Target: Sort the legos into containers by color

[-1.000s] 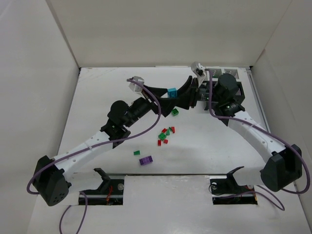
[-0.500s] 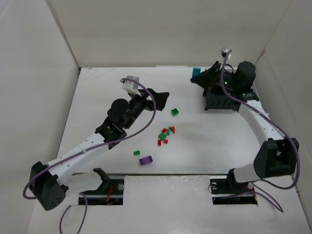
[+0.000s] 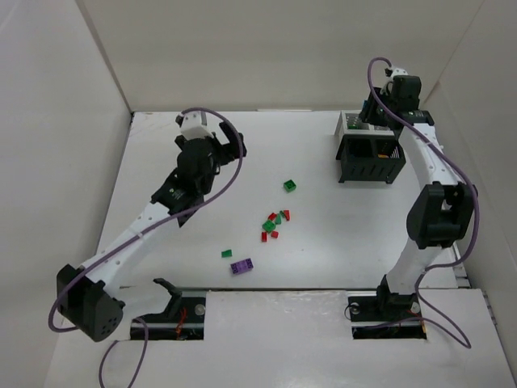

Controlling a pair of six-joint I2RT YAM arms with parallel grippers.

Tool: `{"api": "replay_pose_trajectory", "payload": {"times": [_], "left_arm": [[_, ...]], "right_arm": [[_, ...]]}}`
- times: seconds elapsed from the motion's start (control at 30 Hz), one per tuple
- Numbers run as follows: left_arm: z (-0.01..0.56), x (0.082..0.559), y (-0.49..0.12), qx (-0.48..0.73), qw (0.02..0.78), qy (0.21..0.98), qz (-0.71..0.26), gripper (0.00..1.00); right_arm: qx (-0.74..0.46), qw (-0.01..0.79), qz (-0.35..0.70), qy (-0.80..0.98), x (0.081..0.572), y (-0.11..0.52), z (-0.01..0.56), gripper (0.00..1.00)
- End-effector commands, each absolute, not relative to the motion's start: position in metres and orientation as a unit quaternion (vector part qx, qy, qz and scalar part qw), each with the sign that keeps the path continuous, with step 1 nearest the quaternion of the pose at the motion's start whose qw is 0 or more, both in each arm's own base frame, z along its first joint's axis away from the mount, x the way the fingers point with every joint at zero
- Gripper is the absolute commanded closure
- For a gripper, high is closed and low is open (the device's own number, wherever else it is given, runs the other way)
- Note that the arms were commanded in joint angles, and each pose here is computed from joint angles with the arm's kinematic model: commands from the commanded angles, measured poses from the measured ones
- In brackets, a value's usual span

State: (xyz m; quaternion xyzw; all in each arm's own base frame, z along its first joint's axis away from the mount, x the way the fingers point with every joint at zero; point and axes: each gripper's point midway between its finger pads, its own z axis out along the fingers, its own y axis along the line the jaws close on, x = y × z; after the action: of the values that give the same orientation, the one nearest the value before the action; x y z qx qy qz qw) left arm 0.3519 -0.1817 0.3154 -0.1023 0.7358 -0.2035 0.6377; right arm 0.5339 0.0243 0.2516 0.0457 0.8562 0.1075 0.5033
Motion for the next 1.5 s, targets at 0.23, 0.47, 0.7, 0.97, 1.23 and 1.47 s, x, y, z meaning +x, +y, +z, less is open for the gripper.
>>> {"api": "replay_pose_trajectory", "payload": {"times": [0.23,0.47,0.7,0.97,1.23,1.47], "left_arm": [[0.288,0.382,-0.135,-0.161,0.583,0.781,-0.159,0.00],[0.263,0.393,-0.111,-0.195,0.529,0.815,-0.134,0.00],[0.257,0.381,-0.107,-0.199,0.528,0.814,-0.136,0.00],[0.236,0.368,-0.103,-0.232,0.493,0.829,-0.131,0.00],[0.204,0.338,-0.102,-0.245,0.456,0.843,-0.145,0.00],[0.183,0.316,-0.098,-0.259,0.433,0.851,-0.144,0.00]], "right_arm": [[0.073,0.451,0.019,0.889,0.483,-0.005,0.217,0.90],[0.059,0.451,0.046,0.889,0.478,0.006,0.214,0.56],[0.036,0.462,0.037,0.885,0.470,0.014,0.228,0.39],[-0.088,0.480,0.061,0.870,0.447,0.116,0.244,0.36],[-0.192,0.409,0.098,0.886,0.437,0.226,0.172,0.34],[-0.211,0.375,0.087,0.899,0.445,0.256,0.123,0.31]]}}
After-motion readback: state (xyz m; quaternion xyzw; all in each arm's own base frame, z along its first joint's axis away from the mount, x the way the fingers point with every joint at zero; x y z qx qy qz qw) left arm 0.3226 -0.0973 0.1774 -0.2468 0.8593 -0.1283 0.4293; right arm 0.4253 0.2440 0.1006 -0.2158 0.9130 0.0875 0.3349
